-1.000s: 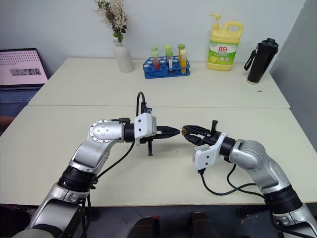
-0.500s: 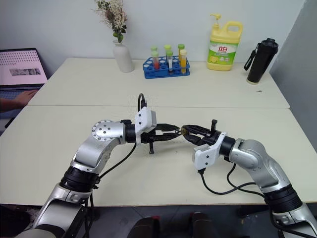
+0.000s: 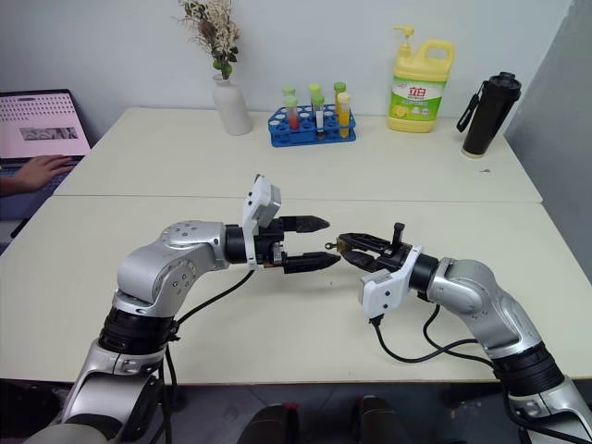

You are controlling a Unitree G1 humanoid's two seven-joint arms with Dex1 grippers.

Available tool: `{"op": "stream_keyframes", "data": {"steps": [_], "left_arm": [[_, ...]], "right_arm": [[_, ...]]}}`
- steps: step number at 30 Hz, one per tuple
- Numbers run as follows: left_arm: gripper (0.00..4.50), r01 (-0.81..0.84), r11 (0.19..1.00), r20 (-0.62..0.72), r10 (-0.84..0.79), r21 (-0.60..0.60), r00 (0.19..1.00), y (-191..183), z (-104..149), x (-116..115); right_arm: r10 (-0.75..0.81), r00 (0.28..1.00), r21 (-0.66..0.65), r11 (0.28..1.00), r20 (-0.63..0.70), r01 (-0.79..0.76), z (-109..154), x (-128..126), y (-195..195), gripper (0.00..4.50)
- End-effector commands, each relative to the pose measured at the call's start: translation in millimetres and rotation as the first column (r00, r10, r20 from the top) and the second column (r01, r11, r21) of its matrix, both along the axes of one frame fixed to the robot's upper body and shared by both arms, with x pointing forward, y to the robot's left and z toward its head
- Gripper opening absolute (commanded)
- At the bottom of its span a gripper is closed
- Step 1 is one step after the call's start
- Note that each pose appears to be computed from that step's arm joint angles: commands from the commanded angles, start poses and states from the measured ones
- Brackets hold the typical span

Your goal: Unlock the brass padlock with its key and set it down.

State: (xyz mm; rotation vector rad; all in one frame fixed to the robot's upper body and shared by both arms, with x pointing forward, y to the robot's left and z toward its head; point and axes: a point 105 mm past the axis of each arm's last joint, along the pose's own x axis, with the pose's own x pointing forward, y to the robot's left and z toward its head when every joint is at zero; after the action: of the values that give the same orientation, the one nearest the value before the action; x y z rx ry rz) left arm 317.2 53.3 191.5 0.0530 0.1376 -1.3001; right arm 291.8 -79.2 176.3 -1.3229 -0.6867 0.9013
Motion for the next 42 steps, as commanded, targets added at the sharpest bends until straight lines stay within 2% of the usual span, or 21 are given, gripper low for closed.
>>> {"op": "stream_keyframes", "data": {"steps": [1,10,14,24,25,31,36,39,42], "left_arm": [[4.5,-0.02,0.999,0.012,0.02,-0.032,1.0,-7,13,1],[4.5,-0.005,1.0,-0.005,0.005,-0.008,1.0,-15,6,3],[3.58,0.008,1.0,0.006,-0.008,0.013,1.0,-16,4,3],[0.31,0.024,0.999,0.018,-0.025,0.038,1.0,-15,0,2],[0.15,0.023,0.999,0.026,-0.024,0.044,0.999,-14,0,2],[0.16,0.022,0.998,0.034,-0.024,0.059,0.999,-11,-2,3],[0.16,0.028,0.999,0.038,-0.03,0.046,0.999,-11,1,5],[0.16,0.032,0.999,0.04,-0.033,0.038,0.999,-10,3,6],[0.16,0.069,0.997,0.042,-0.07,0.027,0.997,-10,5,3]], "right_arm": [[0.035,0.999,0.02,0.999,0.042,-0.036,12,-4,5,0.94],[0.045,0.997,0.024,0.999,0.055,-0.046,13,-5,6,0.94],[0.047,0.997,0.027,0.998,0.058,-0.048,14,-5,6,0.94],[0.059,0.994,0.027,0.998,0.088,-0.061,18,-6,8,0.94],[0.06,0.994,0.028,0.998,0.093,-0.063,18,-7,8,0.94],[0.04,0.997,0.03,0.999,0.072,-0.043,17,-5,5,0.94],[0.004,1.0,0.083,0.997,0.001,-0.004,22,-4,-6,2.72],[-0.011,0.989,0.11,0.994,-0.146,0.027,18,-7,-17,3.75],[-0.018,0.97,0.14,0.989,-0.241,0.053,19,-10,-24,3.79]]}}
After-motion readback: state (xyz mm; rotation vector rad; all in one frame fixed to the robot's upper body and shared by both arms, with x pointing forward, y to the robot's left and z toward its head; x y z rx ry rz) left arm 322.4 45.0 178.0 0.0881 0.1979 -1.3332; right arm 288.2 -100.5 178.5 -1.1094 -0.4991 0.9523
